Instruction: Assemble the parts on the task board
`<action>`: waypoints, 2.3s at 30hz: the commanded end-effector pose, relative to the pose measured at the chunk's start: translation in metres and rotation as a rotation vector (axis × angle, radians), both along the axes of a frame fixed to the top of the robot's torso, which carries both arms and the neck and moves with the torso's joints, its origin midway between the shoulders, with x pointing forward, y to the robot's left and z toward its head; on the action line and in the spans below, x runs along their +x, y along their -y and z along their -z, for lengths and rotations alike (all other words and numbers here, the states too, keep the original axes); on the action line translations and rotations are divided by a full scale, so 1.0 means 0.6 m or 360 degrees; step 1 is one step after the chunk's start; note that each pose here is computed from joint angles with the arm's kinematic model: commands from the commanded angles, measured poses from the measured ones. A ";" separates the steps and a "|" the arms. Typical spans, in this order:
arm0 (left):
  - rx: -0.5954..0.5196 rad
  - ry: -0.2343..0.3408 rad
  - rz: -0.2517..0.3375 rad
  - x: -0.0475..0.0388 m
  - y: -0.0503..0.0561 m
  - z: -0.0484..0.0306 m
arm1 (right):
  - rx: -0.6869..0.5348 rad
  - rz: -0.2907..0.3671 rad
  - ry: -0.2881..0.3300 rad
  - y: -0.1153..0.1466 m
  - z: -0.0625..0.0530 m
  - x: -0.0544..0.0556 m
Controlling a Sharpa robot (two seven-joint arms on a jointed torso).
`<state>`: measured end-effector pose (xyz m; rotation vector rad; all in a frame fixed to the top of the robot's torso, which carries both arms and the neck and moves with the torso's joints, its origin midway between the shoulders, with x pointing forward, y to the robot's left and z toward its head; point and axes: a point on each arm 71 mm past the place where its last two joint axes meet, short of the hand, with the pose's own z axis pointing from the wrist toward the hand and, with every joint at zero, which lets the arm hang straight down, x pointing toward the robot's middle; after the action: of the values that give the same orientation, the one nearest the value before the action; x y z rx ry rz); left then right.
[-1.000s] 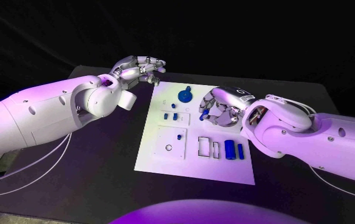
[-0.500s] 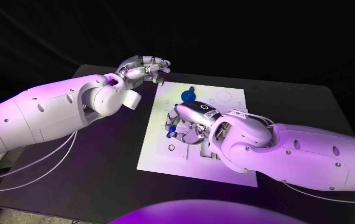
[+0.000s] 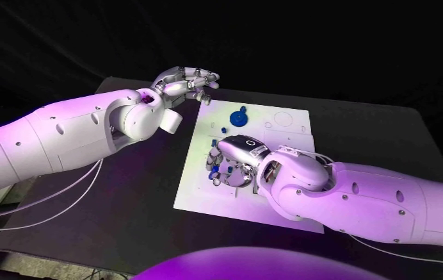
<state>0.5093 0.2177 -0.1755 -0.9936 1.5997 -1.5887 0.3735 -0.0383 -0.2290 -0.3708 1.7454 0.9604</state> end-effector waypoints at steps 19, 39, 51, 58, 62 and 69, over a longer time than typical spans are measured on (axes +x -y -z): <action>-0.0025 0.0004 0.0039 -0.001 0.010 -0.001 | -0.0133 -0.0016 -0.0063 0.011 0.031 0.004; -0.0018 -0.0002 0.0036 -0.001 0.007 -0.001 | -0.0162 -0.0040 -0.0045 0.001 0.036 0.000; -0.0016 -0.0005 0.0040 -0.002 0.008 -0.001 | -0.0163 -0.0055 -0.0021 0.000 0.037 -0.001; -0.0014 -0.0004 0.0032 -0.002 0.006 -0.001 | -0.0094 -0.0051 0.0015 0.002 0.031 -0.001; -0.0012 -0.0003 0.0029 -0.001 0.005 -0.001 | -0.0051 -0.0046 0.0030 0.004 0.027 -0.003; -0.0012 -0.0004 0.0027 -0.001 0.004 -0.001 | 0.0038 -0.0016 0.0063 0.022 0.014 -0.010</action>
<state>0.5091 0.2168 -0.1758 -0.9939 1.6074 -1.5900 0.3691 -0.0513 -0.2426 -0.3973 1.7530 0.9422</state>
